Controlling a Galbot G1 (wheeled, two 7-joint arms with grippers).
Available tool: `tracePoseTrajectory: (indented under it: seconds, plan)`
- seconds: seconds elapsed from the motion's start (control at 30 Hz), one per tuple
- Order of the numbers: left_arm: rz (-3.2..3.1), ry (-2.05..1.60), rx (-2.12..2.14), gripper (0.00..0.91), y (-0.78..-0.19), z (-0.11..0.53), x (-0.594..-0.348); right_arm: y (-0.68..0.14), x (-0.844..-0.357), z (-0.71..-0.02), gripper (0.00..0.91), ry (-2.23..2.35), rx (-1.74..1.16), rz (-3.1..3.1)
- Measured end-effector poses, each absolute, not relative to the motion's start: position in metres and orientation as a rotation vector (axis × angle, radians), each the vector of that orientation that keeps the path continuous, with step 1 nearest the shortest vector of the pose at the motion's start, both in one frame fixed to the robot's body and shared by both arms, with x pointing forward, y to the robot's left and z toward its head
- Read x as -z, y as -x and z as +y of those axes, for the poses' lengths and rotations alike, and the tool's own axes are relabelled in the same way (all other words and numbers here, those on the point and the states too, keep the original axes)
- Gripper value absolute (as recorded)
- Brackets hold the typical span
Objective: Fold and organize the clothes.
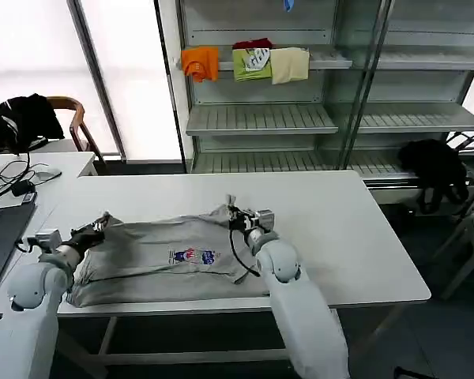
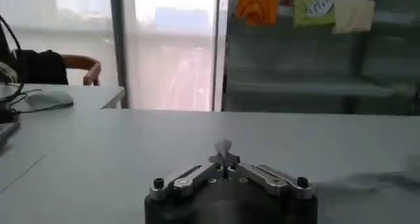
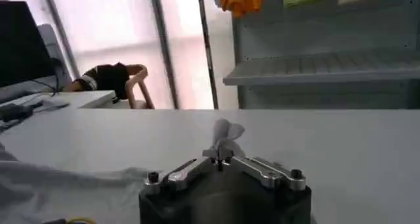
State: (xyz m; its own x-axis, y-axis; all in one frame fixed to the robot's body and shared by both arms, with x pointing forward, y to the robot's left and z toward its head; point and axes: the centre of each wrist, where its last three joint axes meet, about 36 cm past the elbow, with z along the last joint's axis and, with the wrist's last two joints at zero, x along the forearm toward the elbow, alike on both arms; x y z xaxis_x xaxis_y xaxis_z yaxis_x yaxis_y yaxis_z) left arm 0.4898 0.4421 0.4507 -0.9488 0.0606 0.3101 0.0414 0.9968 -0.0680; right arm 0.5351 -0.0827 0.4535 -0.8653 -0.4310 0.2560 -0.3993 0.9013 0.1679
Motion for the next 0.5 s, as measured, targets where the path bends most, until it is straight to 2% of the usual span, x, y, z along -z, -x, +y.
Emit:
tracePoseTrajectory:
  seconds: [0.5]
  plan:
    - [-2.790, 0.140, -0.189, 0.010, -0.436, 0.453, -0.433, -0.460, -0.427, -0.130, 0.000, -0.529, 0.179, -2.742]
